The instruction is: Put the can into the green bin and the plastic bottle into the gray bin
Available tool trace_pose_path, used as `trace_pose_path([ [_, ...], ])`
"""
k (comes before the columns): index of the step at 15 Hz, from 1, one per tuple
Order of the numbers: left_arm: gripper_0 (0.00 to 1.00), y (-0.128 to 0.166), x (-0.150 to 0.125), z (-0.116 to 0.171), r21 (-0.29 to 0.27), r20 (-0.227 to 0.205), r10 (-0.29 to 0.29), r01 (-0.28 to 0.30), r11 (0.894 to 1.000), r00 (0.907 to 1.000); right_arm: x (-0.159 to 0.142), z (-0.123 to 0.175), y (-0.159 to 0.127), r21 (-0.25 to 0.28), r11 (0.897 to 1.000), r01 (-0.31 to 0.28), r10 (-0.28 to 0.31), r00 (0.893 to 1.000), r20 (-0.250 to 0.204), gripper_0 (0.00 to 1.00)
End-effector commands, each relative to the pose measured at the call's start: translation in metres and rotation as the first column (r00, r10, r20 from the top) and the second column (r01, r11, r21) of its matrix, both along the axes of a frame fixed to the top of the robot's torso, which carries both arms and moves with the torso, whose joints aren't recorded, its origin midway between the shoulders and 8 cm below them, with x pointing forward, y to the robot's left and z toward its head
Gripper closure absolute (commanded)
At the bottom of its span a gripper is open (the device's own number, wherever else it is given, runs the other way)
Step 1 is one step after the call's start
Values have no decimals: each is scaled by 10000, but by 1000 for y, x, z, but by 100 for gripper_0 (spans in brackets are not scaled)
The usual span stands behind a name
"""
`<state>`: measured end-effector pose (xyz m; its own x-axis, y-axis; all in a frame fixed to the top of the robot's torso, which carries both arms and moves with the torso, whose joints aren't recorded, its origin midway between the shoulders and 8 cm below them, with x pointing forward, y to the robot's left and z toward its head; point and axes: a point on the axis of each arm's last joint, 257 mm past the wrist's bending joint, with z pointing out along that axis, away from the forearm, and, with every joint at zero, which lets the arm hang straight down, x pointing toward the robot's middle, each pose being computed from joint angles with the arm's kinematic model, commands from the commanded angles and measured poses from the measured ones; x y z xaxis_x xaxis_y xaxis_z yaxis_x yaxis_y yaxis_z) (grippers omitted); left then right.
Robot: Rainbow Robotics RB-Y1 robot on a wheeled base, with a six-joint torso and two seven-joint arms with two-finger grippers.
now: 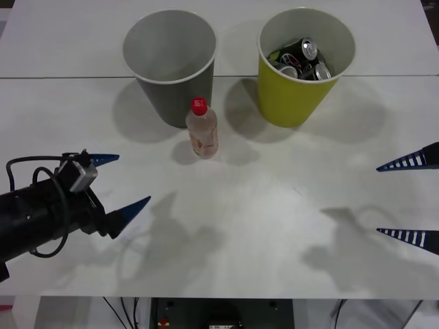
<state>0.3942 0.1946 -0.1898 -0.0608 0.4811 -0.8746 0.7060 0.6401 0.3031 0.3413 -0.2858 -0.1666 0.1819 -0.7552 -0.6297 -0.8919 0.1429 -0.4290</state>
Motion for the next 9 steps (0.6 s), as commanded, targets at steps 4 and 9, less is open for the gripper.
trace_pose_path([
  [4,0,-5,24,9,-767,339,1146,-1118,9908,9928,0,0,0,0,10000,0,0,10000,0,0],
  [9,0,-19,31,5,-1282,572,1790,-1705,9770,9822,0,0,0,0,10000,0,0,10000,0,0],
])
